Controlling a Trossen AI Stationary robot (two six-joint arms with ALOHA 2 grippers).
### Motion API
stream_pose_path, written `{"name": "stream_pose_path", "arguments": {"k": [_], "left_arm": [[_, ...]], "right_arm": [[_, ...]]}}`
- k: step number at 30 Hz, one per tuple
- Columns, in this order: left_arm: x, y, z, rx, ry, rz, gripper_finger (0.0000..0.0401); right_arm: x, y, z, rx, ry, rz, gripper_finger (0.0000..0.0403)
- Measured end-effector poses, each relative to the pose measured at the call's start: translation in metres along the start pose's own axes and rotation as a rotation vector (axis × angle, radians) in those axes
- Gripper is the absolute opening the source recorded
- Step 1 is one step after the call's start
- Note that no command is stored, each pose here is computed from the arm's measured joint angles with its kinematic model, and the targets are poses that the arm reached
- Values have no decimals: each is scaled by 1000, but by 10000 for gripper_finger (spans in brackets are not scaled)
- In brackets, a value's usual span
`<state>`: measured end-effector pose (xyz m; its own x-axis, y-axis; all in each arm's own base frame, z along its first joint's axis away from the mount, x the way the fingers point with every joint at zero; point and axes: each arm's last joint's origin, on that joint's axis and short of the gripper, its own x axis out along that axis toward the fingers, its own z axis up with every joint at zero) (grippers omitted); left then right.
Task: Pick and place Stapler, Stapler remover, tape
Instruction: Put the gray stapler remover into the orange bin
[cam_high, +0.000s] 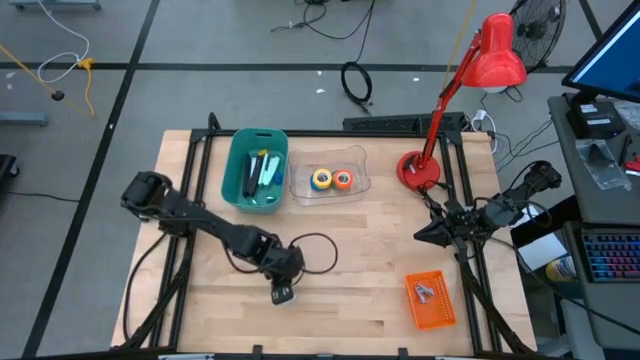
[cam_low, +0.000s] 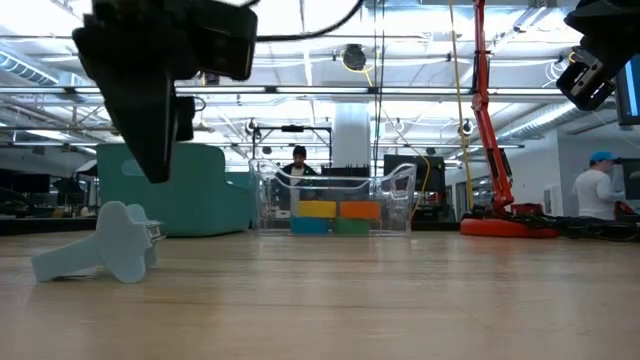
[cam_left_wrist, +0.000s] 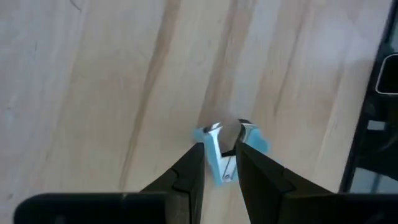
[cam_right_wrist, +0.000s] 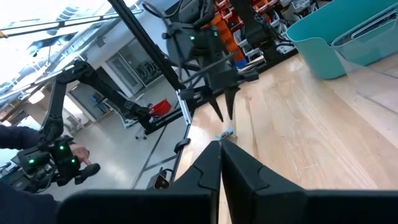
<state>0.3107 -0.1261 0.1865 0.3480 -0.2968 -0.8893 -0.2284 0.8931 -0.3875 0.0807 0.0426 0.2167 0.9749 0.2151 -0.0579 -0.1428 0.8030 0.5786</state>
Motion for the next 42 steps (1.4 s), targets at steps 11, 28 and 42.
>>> {"name": "stream_pose_path", "arguments": {"k": [11, 28, 42], "left_arm": [[4, -5, -10, -46, -40, 76, 93], [5, -9, -13, -79, -43, 67, 93], [5, -8, -12, -138, -81, 100, 163]], "right_arm": [[0, 0, 0, 0, 1, -1, 4], [0, 0, 0, 0, 1, 0, 4], [0, 0, 0, -2, 2, 0, 4]]}}
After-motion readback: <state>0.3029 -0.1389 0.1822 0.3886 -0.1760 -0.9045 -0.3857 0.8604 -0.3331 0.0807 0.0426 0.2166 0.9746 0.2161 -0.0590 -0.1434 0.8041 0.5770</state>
